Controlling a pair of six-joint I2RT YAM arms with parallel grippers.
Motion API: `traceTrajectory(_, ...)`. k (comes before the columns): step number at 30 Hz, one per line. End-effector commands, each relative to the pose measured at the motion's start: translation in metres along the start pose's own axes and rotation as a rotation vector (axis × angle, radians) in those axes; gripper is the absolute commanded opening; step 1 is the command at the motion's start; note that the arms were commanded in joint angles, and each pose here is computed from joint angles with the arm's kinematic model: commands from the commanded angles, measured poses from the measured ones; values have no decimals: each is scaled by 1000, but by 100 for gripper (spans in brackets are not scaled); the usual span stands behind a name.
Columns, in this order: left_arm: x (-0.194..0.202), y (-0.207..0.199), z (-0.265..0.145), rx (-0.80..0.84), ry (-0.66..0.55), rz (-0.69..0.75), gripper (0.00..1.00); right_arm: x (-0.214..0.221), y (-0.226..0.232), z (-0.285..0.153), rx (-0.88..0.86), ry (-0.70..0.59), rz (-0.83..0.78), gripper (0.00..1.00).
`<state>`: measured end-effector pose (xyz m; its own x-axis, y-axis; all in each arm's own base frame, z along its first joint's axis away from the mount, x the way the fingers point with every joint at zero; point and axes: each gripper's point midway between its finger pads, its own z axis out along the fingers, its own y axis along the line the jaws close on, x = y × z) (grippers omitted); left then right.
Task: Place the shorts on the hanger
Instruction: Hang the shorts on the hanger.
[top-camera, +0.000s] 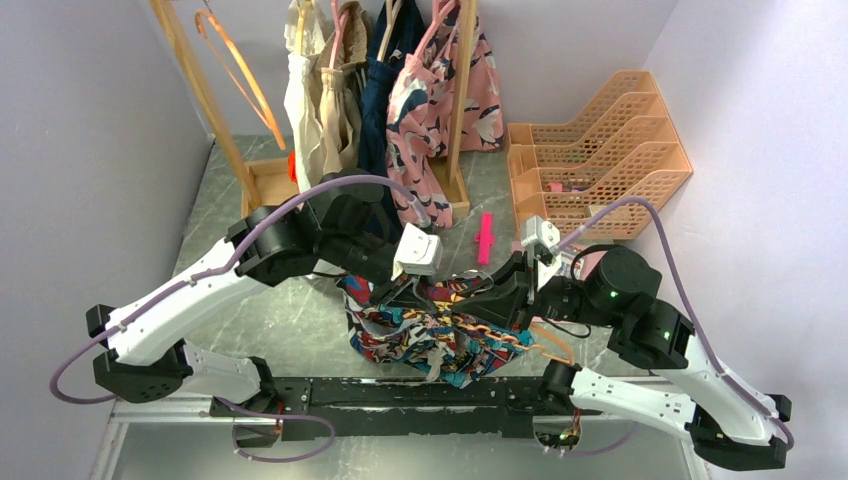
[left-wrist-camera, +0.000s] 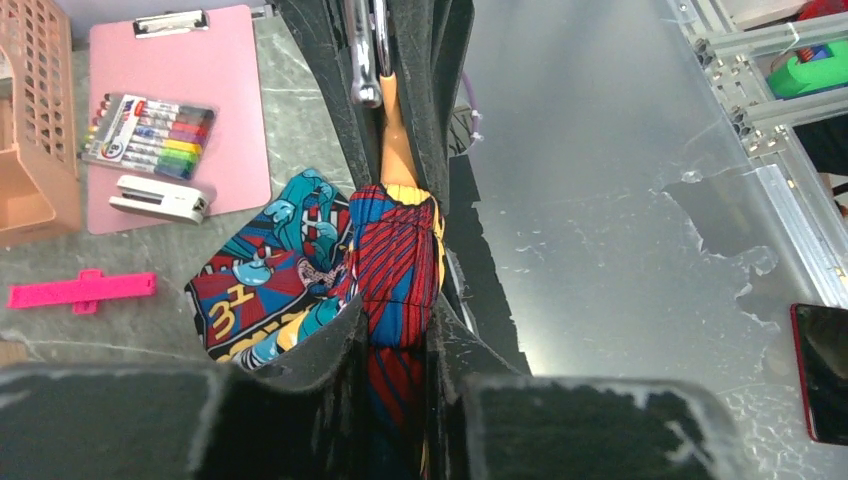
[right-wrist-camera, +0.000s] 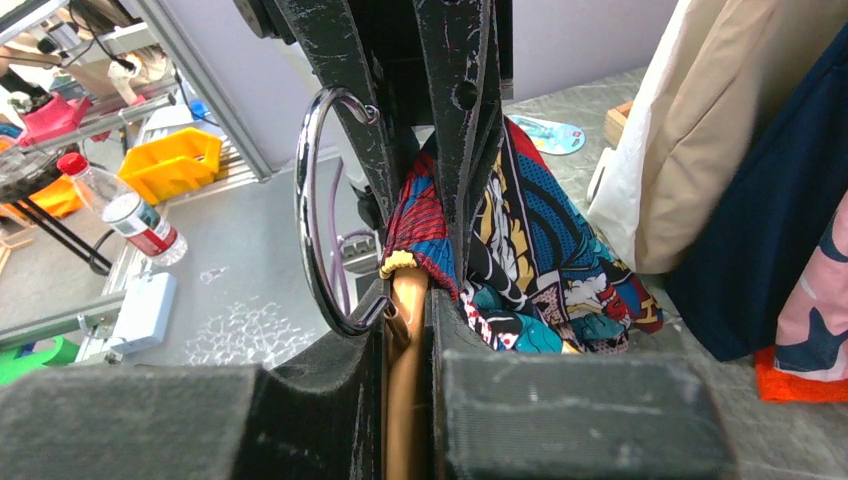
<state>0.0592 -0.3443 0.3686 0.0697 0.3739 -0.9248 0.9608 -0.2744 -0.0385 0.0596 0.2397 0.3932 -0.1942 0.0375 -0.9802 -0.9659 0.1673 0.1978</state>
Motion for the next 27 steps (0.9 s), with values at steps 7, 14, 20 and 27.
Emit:
traceTrajectory(7,-28,0,9,15,-75,41,30,-28,9,9,-60,-113,-45,0)
traceTrajectory(14,-34,2,-18,-118,-104,52,72,-39,7,-3,-19,-176,-50,0)
traceTrajectory(20,-57,-11,-66,-256,-235,102,76,-42,0,-10,31,-220,-45,0)
traceTrajectory(27,-42,-12,-94,-384,-251,62,72,-44,-6,-21,79,-250,-38,0)
